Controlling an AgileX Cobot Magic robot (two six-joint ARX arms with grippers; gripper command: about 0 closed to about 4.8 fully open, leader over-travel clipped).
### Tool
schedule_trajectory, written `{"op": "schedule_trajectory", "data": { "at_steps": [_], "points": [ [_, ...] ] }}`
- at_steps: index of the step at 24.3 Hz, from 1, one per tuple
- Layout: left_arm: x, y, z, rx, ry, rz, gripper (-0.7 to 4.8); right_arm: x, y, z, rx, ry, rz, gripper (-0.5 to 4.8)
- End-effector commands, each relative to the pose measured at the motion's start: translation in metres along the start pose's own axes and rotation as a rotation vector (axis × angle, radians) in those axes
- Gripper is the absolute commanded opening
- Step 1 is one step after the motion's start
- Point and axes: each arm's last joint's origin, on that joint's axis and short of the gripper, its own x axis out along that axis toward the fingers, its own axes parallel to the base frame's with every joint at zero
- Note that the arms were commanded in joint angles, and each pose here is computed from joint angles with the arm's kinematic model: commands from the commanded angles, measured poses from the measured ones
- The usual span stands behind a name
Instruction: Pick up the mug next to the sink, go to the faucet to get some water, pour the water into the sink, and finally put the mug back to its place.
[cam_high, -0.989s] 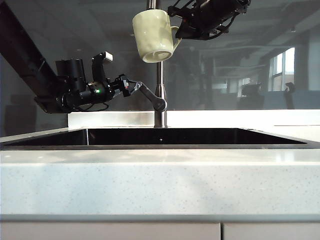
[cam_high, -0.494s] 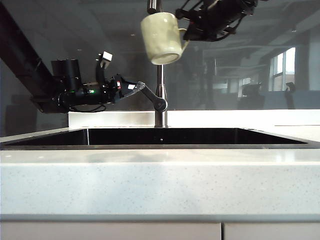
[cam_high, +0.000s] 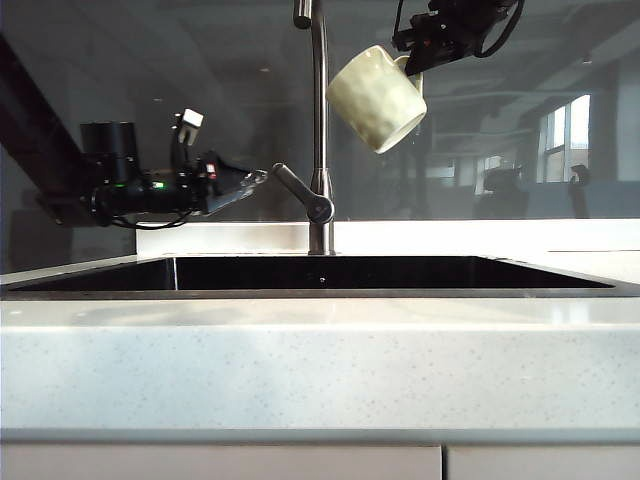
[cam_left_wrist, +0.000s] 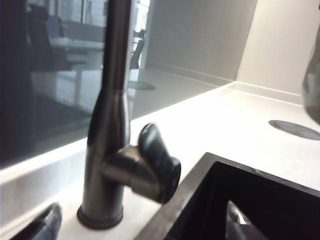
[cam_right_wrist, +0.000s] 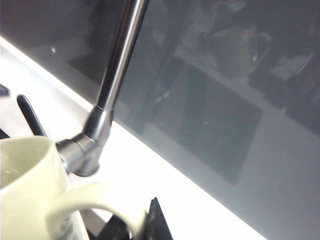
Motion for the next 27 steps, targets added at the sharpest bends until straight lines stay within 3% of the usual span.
{"op": "schedule_trajectory", "data": {
  "at_steps": [1,8,19,27],
  "points": [
    [-0.016,0.006,0.009,-0.058,0.017,-0.041,4.22,-0.011,-0.008,0.021,-0.151,-0.093,-0.080,-0.01],
    [-0.029,0.011,0.012,-0.104,0.040,-0.077,4.22,-0.010,0.003,0.025,-0.439,-0.046,-0.118,-0.01],
    [-0.028,0.010,0.012,-0.100,0.048,-0.098,4.22,-0.010,0.020,0.031,-0.847,0.032,-0.161,-0.01],
    [-0.028,0.009,0.013,-0.082,0.041,-0.102,4.22,-0.011,0.043,0.042,-1.220,0.057,-0.156,-0.01]
  ]
}}
